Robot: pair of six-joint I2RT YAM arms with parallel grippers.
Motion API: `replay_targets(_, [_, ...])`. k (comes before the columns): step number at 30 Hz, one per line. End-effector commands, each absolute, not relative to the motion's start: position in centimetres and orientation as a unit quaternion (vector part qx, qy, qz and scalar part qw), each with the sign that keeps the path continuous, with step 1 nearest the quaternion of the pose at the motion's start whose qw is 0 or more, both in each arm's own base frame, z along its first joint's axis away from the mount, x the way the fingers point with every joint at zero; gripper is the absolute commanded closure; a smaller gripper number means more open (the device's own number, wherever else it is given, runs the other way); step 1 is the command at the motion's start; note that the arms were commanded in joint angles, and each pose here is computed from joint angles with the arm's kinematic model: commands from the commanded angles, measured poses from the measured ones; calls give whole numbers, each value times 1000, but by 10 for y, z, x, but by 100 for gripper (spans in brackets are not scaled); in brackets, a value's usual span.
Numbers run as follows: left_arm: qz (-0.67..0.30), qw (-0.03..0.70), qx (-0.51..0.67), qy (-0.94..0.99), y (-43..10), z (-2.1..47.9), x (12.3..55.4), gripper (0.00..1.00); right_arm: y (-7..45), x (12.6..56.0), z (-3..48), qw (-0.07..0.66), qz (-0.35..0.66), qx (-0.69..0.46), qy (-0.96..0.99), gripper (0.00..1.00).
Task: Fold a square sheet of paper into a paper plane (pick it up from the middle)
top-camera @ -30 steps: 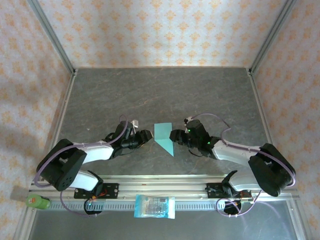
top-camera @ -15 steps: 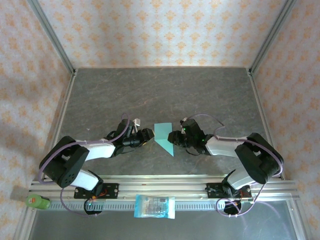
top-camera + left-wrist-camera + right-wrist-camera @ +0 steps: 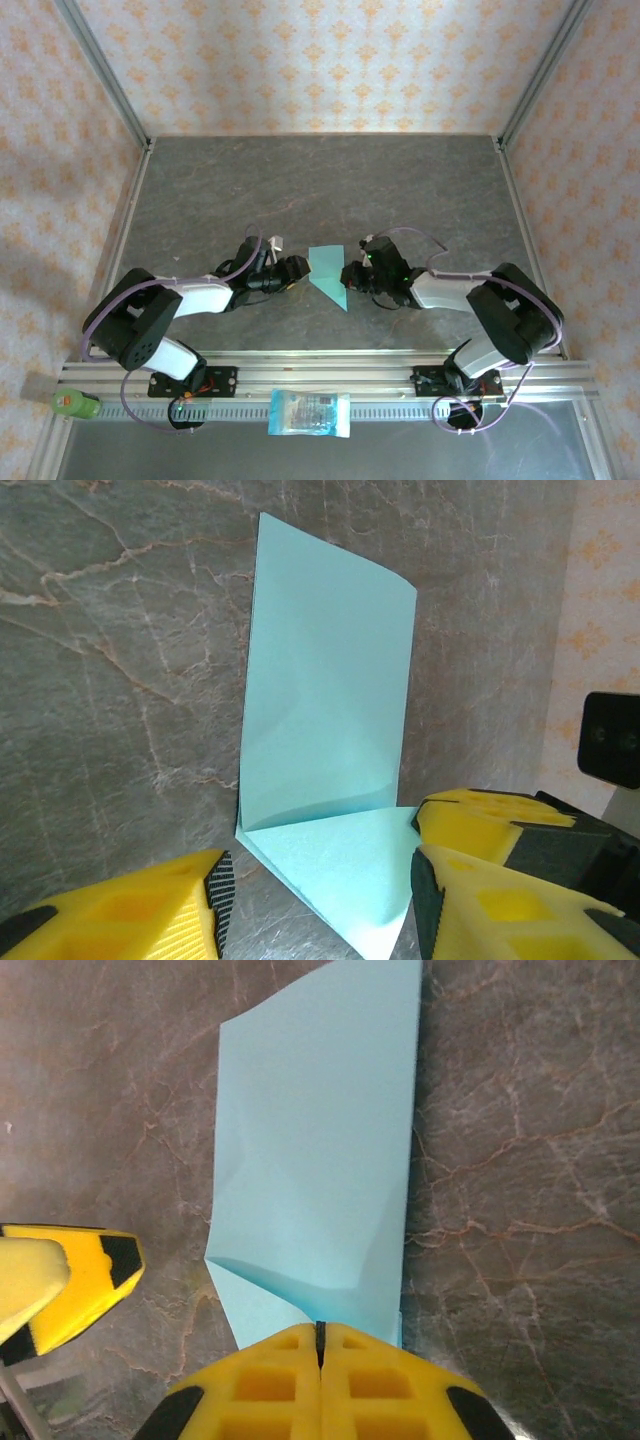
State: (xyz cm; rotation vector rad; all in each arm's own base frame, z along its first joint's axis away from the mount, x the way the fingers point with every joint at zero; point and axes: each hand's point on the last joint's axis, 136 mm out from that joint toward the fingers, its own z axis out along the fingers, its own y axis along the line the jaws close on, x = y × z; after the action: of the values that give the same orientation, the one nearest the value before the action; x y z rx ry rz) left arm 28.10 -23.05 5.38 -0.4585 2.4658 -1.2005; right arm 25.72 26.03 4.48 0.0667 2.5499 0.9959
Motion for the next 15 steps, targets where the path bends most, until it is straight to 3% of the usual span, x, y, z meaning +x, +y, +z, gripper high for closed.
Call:
replay_targets(1, [-433, 187, -151, 869, -234, 61, 289, 47, 260, 259, 59, 220, 377, 11, 900, 99])
replay_targets(8, [-458, 185, -133, 859, -246, 73, 296, 35, 269, 254, 76, 225, 416, -22, 881, 97])
replay_targets(15, [-451, 173, -134, 865, -251, 65, 302, 33, 259, 255, 80, 236, 433, -14, 870, 97])
